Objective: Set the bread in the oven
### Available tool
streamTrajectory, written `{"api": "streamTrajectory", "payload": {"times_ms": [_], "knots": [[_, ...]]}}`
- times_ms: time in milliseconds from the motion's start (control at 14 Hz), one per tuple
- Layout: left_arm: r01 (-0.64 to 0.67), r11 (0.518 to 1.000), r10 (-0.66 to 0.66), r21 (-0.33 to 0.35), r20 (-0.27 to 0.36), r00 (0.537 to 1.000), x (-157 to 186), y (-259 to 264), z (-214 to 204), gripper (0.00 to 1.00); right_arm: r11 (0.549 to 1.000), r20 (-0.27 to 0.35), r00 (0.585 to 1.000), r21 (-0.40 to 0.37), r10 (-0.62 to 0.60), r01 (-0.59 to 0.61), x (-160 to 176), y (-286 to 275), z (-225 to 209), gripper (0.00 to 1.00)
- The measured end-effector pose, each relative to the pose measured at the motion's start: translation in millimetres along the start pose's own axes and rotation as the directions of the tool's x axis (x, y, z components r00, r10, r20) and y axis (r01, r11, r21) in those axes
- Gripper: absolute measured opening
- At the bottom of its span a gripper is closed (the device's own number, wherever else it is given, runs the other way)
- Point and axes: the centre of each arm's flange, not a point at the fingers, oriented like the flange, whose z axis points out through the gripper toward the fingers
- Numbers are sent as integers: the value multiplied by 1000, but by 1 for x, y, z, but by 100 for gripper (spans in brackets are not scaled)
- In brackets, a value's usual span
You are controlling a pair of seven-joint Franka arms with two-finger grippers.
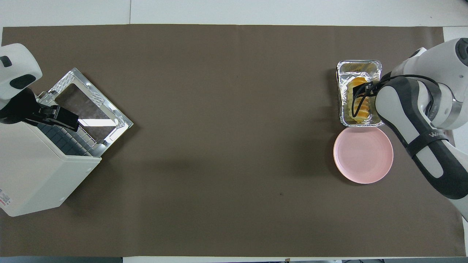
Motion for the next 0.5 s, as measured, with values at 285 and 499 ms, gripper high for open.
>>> {"api": "streamTrajectory", "payload": {"times_ms": [285, 499], "knots": [[0, 1000, 0, 0, 0, 1000, 0, 0, 0, 100, 1000, -11, 1000, -8, 17, -17, -2, 31, 10, 100], [0, 1000, 0, 0, 0, 1000, 0, 0, 0, 100, 999, -24, 999, -16, 41, -42, -6, 47, 33, 100]]}}
